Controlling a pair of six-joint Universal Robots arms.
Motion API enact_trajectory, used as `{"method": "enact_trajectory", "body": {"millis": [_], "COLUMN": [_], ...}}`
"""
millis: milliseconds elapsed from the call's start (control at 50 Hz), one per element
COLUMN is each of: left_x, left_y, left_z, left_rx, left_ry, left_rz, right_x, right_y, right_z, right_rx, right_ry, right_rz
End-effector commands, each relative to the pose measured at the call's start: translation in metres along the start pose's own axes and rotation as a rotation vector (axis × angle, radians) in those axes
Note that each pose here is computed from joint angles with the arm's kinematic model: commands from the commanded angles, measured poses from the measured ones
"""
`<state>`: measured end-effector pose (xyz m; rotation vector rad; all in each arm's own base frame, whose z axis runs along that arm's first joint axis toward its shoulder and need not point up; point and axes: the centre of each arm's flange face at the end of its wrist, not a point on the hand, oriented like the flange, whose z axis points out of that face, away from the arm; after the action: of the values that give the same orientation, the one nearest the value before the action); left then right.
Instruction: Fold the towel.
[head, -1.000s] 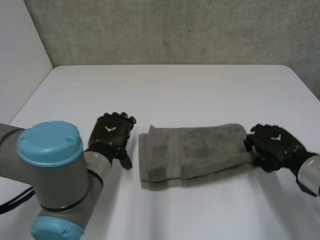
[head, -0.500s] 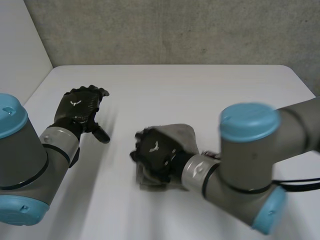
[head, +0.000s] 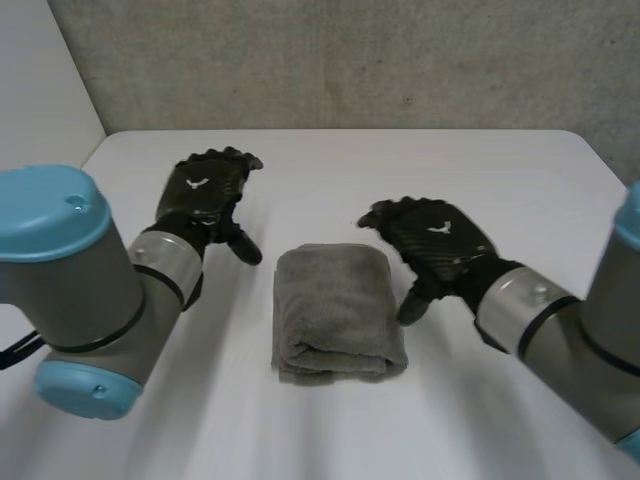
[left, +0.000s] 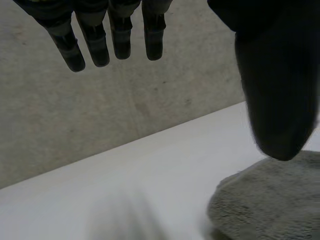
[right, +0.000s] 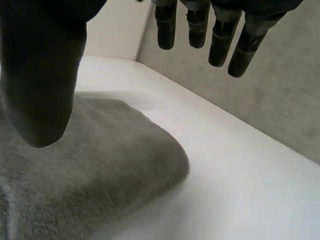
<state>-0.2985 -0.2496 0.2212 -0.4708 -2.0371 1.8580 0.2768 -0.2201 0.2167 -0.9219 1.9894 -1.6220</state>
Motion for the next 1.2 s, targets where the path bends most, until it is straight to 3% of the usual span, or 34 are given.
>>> {"method": "enact_trajectory", "body": {"millis": [20, 200, 380, 540, 640, 720, 860, 960, 1060, 1200], "left_x": [0.031, 0.047, 0.023, 0.023, 0.023, 0.024, 0.020, 0.009, -0.014, -0.031], "left_y": [0.028, 0.078, 0.095, 0.096, 0.093, 0.082, -0.001, -0.038, -0.059, -0.084], "left_z": [0.002, -0.005, -0.004, -0.004, -0.004, -0.005, -0.011, -0.021, -0.022, -0.024], "left_rx": [-0.067, -0.208, -0.300, -0.301, -0.296, -0.278, -0.067, -0.038, -0.056, 0.009], "left_ry": [0.083, 0.125, 0.058, 0.057, 0.059, 0.061, 0.048, 0.017, -0.053, -0.101], "left_rz": [-0.018, 0.020, 0.054, 0.061, 0.061, 0.060, 0.020, 0.014, -0.008, -0.029], "right_x": [0.027, 0.028, 0.011, -0.003, 0.004, 0.010, 0.032, 0.058, 0.075, 0.080], "right_y": [0.013, 0.061, 0.084, 0.092, 0.079, 0.038, -0.026, -0.070, -0.085, -0.091], "right_z": [0.007, 0.045, 0.062, 0.065, 0.062, 0.051, 0.029, 0.002, -0.013, -0.021], "right_rx": [-0.036, -0.156, -0.213, -0.236, -0.205, -0.097, 0.091, 0.235, 0.283, 0.286], "right_ry": [0.066, 0.046, 0.005, -0.019, 0.005, 0.020, 0.079, 0.202, 0.352, 0.421], "right_rz": [0.138, 0.335, 0.338, 0.322, 0.299, 0.264, 0.216, 0.182, 0.171, 0.105]}}
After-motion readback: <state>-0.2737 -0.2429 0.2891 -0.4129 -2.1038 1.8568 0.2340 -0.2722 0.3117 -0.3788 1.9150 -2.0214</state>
